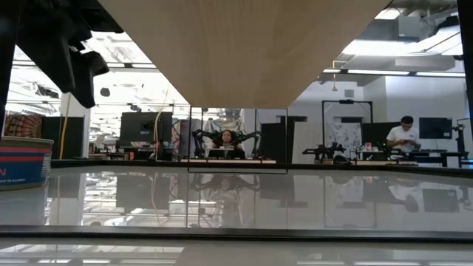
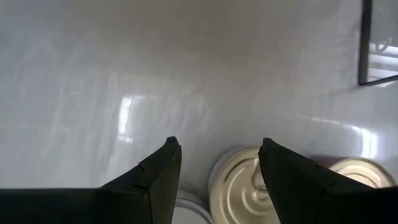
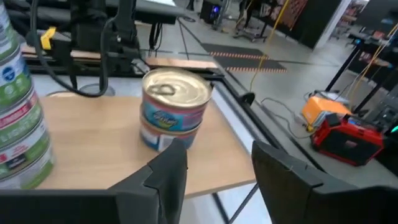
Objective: Stack canned seafood by type on shelf
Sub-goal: Stack the blue tuna can on top of the stacked blue tuna cans on the shelf
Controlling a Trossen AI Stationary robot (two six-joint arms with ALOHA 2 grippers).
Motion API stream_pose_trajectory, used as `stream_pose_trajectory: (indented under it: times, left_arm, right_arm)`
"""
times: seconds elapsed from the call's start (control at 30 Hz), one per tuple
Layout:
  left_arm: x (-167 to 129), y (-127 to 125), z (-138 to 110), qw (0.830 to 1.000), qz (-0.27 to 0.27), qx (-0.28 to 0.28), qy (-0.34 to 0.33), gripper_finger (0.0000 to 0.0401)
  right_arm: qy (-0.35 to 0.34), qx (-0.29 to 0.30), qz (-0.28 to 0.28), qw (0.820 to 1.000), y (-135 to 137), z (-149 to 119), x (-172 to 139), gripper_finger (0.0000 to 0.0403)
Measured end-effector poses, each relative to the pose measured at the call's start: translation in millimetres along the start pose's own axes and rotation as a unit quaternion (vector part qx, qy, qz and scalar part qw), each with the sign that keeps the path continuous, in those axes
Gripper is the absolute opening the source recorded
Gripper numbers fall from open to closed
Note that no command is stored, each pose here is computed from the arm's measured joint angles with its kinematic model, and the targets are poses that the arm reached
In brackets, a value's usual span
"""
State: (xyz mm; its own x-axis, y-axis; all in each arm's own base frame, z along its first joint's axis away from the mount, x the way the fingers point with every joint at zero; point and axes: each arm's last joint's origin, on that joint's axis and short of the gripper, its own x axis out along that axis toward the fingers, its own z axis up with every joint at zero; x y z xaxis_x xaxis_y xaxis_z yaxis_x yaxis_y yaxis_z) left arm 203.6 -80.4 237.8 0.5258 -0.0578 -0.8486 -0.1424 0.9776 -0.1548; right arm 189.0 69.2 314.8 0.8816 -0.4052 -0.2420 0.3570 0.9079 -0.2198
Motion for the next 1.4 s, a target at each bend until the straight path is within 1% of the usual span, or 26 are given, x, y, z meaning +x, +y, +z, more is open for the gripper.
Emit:
stream_pose_trajectory:
  times: [0.07,0.17,0.23,0.33,0.43,0.53,0.63,0.73,0.87,1.0,1.17,1.27,1.4]
  left_arm:
    - [0,1,0,1.000,0.016,0.005,-0.003,0.0206]
    - [0,4,-1,0.998,0.057,0.016,-0.014,0.0206]
    - [0,5,-3,0.997,0.068,0.027,-0.022,0.0206]
    - [3,9,-11,0.997,0.064,0.030,-0.022,0.0206]
    - [6,13,-20,0.998,0.050,0.022,-0.023,0.0206]
    - [5,15,-24,0.999,0.029,0.003,-0.034,0.0206]
    - [2,16,-28,0.999,0.013,-0.023,-0.030,0.0206]
    - [-1,18,-32,0.999,0.011,-0.044,-0.012,0.0206]
    - [-3,25,-44,0.995,0.044,-0.077,0.043,0.0206]
    - [-4,30,-50,0.989,0.067,-0.107,0.079,0.0206]
    - [-5,33,-54,0.984,0.089,-0.125,0.093,0.0206]
    - [-5,40,-53,0.977,0.135,-0.149,0.078,0.0206]
    - [0,50,-51,0.966,0.169,-0.169,0.094,0.0206]
  right_arm:
    - [-0.006,-0.001,-0.004,1.000,-4,2,-1,0.0201]
    - [-0.009,-0.009,-0.016,1.000,-10,4,1,0.0199]
    - [-0.005,-0.013,-0.026,1.000,-14,4,3,0.0199]
    - [0.013,-0.023,-0.024,0.999,-20,0,6,0.0201]
    - [0.011,-0.009,-0.005,1.000,-27,-2,14,0.0200]
    - [0.016,-0.003,0.007,1.000,-34,-15,21,0.0198]
    - [0.016,0.022,0.002,1.000,-42,-26,25,0.0196]
    - [0.008,0.041,-0.012,0.999,-47,-36,30,0.0196]
    - [-0.011,0.048,-0.018,0.999,-49,-39,33,0.0195]
    - [-0.017,0.047,0.000,0.999,-48,-38,33,0.0195]
    - [-0.018,0.050,0.010,0.999,-46,-38,32,0.0195]
    - [-0.023,0.055,0.018,0.998,-43,-36,31,0.0195]
    - [-0.032,0.064,0.031,0.997,-39,-35,29,0.0195]
